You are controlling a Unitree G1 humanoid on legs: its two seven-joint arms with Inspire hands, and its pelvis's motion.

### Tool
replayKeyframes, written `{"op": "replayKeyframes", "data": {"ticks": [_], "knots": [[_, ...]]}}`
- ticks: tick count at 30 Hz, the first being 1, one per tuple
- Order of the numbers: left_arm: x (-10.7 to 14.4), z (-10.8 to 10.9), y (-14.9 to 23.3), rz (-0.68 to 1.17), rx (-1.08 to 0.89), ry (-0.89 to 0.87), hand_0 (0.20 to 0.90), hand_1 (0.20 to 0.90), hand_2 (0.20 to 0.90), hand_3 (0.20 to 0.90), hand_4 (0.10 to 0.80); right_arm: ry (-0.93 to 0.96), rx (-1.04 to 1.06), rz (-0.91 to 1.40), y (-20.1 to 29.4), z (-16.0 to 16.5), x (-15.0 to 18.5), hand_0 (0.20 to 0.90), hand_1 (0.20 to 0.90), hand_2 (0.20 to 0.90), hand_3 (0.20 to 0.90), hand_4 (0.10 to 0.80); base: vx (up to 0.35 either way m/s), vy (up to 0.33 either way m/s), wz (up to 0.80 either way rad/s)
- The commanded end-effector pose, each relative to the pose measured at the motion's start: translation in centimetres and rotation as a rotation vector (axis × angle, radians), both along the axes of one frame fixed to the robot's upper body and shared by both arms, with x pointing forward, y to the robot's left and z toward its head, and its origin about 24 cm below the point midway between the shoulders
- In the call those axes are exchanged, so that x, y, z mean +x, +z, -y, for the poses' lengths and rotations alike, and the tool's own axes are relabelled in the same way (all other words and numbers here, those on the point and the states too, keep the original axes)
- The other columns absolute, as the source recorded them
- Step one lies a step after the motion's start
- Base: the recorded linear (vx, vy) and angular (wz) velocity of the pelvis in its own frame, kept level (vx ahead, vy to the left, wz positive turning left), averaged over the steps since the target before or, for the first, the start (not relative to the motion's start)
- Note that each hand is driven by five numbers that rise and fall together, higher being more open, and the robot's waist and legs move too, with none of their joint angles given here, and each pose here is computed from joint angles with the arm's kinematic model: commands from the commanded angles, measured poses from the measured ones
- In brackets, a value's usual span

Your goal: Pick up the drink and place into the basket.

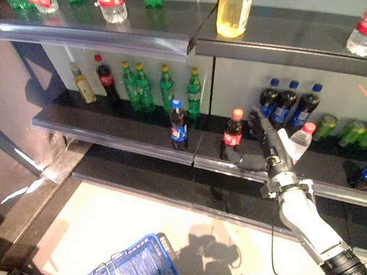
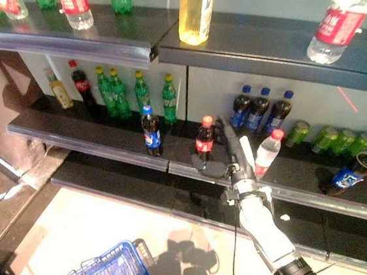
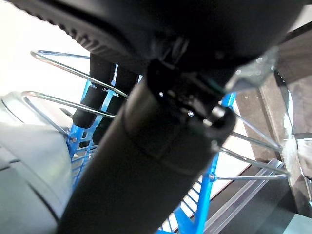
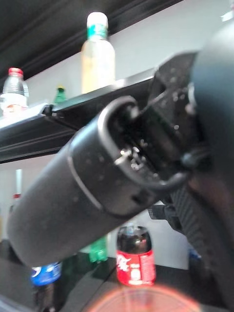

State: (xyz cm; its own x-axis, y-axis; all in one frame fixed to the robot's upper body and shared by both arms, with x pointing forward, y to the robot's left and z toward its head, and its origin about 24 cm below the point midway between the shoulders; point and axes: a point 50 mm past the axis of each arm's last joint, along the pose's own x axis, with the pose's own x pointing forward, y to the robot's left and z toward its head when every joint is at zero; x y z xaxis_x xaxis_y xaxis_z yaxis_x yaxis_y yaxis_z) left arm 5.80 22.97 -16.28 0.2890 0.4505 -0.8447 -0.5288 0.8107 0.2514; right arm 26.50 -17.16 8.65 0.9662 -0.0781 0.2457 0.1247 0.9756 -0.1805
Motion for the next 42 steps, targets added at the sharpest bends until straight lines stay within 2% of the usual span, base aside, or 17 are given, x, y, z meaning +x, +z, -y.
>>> {"op": "replayKeyframes", "data": {"ticks": [1, 9, 15, 19, 29, 42], "knots": [[1.6, 0.3, 0.5, 0.077, 0.041, -0.093, 0.300, 0.300, 0.300, 0.200, 0.100, 0.002, 0.057, 0.419, 7.7, -1.4, 0.9, 0.900, 0.900, 0.900, 0.900, 0.800, -0.063, 0.045, 0.09], [4.9, 1.0, 1.3, 0.189, 0.029, -0.107, 0.300, 0.300, 0.300, 0.200, 0.100, -0.156, 0.049, 0.582, 10.4, -2.4, 2.0, 0.900, 0.900, 0.900, 0.900, 0.800, -0.083, 0.023, 0.06], [5.7, 1.8, 1.6, 0.238, 0.006, -0.109, 0.300, 0.300, 0.300, 0.200, 0.100, -0.295, 0.075, 0.665, 11.4, -2.6, 2.1, 0.900, 0.900, 0.900, 0.900, 0.800, -0.048, 0.048, 0.04], [6.2, 2.4, 1.7, 0.267, -0.023, -0.120, 0.300, 0.300, 0.300, 0.200, 0.100, -0.387, 0.012, 0.729, 12.3, -2.4, 2.2, 0.900, 0.900, 0.900, 0.900, 0.800, -0.026, 0.054, -0.07], [8.2, 4.1, 2.4, 0.350, -0.070, -0.162, 0.300, 0.300, 0.300, 0.200, 0.100, -0.395, 0.052, 0.687, 12.9, -2.3, 3.3, 0.900, 0.900, 0.900, 0.900, 0.800, -0.005, 0.028, -0.05], [11.6, 4.5, 4.2, 0.465, -0.085, -0.186, 0.300, 0.300, 0.300, 0.200, 0.100, -0.381, 0.157, 0.749, 18.0, -2.1, 5.0, 0.900, 0.900, 0.900, 0.900, 0.800, -0.045, -0.006, -0.01]]}}
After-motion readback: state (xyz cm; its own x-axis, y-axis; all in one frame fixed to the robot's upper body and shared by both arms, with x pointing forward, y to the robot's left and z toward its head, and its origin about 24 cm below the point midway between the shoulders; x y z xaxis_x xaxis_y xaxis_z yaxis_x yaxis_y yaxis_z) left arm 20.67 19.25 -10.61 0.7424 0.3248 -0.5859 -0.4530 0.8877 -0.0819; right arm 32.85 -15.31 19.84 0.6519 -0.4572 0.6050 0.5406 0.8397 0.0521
